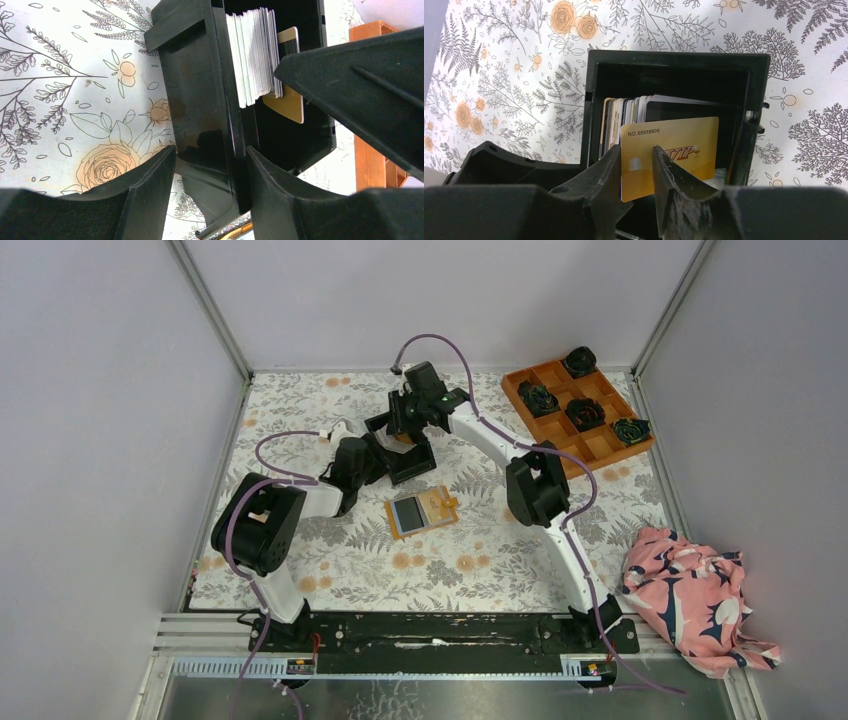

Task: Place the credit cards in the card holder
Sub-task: Pick up the credit card from the storage box.

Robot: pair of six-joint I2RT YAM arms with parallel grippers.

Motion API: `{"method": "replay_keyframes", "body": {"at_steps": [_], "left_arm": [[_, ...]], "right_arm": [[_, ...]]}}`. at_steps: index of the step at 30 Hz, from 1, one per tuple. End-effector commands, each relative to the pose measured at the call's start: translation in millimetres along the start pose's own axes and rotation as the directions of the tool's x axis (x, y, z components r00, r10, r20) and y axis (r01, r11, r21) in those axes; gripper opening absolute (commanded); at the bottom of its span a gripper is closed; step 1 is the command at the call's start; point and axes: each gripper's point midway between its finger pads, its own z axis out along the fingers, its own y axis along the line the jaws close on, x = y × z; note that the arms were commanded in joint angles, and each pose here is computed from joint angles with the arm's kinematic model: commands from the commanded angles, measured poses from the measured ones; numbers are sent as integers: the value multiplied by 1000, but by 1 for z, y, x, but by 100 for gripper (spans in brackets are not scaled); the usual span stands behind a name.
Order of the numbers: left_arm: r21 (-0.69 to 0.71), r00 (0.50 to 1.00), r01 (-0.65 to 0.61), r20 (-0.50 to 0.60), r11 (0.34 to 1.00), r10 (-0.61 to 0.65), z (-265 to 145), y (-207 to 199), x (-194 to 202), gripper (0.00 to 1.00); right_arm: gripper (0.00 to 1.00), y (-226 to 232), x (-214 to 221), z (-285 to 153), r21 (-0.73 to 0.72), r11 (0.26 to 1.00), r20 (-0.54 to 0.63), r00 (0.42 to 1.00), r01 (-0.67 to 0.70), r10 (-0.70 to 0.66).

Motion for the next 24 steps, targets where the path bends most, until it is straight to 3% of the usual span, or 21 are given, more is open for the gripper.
{"method": "replay_keyframes", "body": {"at_steps": [1, 13, 21, 24], "left_arm": [[48, 999, -2, 37, 999, 0, 4, -12, -15, 59], [66, 999, 0, 54, 998, -4, -7, -18, -23, 61], [97, 997, 11, 70, 995, -18, -21, -29, -31, 62], [115, 996, 11, 81, 993, -21, -29, -36, -37, 62]], "right_arm": [[34, 38, -31, -40, -47, 998, 69, 997, 36, -33], [23, 20, -26, -62, 105, 990, 78, 992, 92, -100], [1, -17, -13, -78, 284, 947, 73, 981, 150, -178], [0, -22, -13, -88, 315, 935, 91, 975, 166, -204]]}}
